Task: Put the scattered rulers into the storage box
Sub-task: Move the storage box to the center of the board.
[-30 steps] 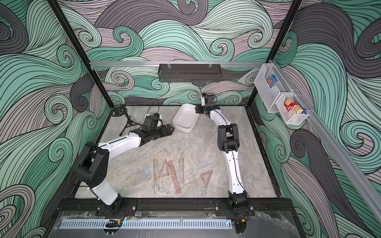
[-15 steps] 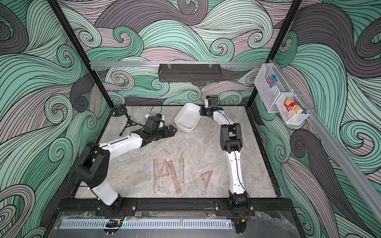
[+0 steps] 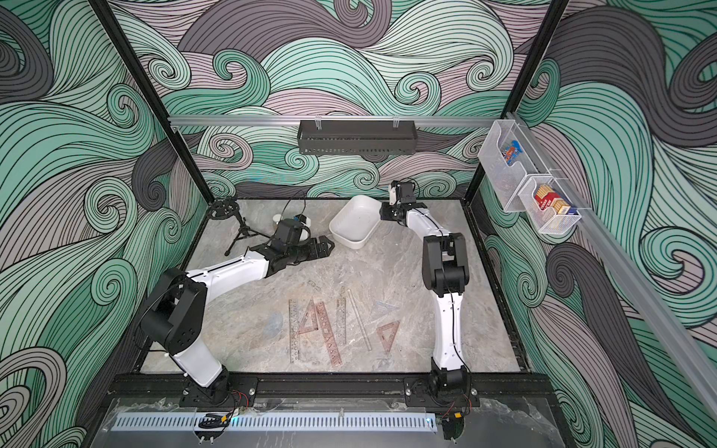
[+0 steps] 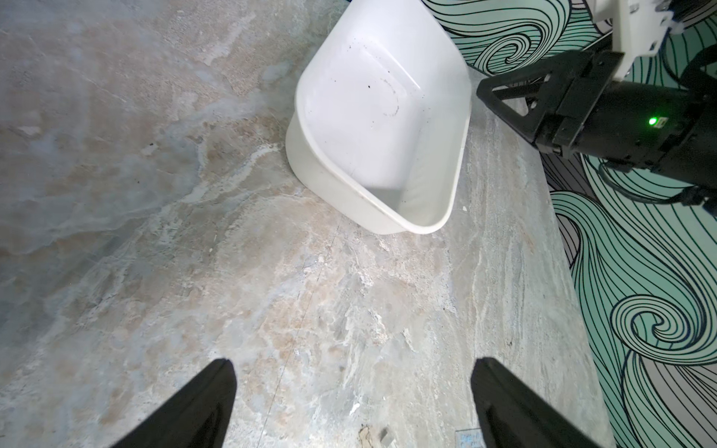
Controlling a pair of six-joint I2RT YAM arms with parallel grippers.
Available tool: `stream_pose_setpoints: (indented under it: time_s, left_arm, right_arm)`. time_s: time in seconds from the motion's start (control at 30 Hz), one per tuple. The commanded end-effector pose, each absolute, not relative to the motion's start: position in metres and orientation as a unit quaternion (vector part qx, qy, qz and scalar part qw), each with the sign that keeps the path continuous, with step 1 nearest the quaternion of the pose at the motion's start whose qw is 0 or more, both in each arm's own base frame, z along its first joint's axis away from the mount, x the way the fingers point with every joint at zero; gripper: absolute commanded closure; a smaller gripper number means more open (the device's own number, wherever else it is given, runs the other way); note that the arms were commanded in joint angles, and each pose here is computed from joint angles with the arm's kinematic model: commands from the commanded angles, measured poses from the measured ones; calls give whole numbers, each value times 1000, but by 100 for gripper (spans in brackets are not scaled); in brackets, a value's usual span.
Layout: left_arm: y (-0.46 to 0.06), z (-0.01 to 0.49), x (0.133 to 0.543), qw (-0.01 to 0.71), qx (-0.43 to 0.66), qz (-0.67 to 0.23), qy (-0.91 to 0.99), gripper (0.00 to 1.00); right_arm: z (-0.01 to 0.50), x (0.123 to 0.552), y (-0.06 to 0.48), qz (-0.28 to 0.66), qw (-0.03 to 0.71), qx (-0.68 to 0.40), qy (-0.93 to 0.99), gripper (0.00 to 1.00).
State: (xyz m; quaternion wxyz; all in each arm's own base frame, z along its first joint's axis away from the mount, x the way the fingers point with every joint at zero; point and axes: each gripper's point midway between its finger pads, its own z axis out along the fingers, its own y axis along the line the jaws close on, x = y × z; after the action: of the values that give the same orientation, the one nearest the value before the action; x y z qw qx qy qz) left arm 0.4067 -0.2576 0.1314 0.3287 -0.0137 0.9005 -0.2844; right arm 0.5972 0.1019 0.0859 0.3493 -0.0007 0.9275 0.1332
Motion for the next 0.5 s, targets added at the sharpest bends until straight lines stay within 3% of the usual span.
stream_pose_setpoints:
  time_s: [0.0, 0.47]
  left_arm:
    - [-262, 144, 404, 338, -7, -300, 892, 2]
    - [-262, 146, 404, 343, -4, -295, 892, 2]
  right_arm:
    - [87, 593, 97, 112, 351, -6, 930, 58]
    - [96, 585, 112, 108, 356, -20, 928, 55]
